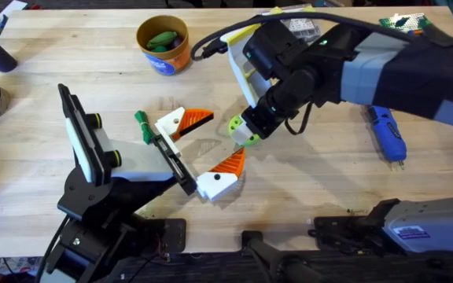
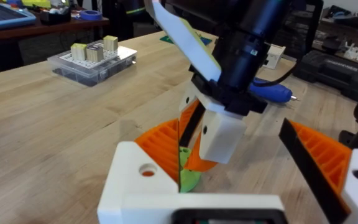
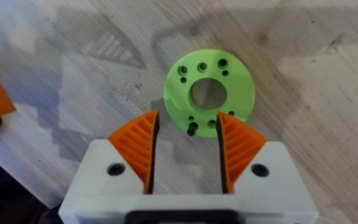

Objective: Pick up the gripper from the table and insert it into the empty holder that is missing its gripper. Then pick up a screw, insert it into the mounting hole, and use the screwdriver to tighten it. Finally, clean up the table by picking up the vegetable and placing it into the bucket.

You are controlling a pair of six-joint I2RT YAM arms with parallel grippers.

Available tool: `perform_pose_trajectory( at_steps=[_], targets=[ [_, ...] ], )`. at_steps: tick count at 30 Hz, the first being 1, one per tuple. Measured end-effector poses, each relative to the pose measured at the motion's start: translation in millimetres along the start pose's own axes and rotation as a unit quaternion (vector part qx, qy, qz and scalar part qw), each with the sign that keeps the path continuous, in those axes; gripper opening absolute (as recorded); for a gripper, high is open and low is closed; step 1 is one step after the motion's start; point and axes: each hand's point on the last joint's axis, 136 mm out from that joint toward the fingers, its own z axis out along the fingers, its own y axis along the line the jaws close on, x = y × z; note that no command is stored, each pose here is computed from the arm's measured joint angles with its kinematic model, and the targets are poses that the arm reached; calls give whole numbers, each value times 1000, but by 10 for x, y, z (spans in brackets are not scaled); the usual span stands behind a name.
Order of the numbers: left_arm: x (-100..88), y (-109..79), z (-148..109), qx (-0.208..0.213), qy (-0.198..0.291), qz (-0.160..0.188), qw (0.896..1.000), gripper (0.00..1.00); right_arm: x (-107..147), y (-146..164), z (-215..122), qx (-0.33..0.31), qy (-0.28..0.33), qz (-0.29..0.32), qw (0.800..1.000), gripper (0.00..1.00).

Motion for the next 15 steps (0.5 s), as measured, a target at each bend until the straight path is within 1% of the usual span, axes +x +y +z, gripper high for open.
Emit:
perform_pose_trajectory(
  at_steps=[5,8,11,15],
  targets=[
    [-20,1,2,0,-3,1,1000,989,45,25,13,-1,10,-1,1000,529],
    [-20,1,2,0,-3,1,1000,989,104,29,-44,0,17,4,1000,529],
    [-22,1,2,-1,-3,2,1000,989,186,29,-279,16,10,10,1000,529],
    [-22,4,2,-1,-3,2,1000,989,255,39,-696,46,-31,6,998,529]
  ],
)
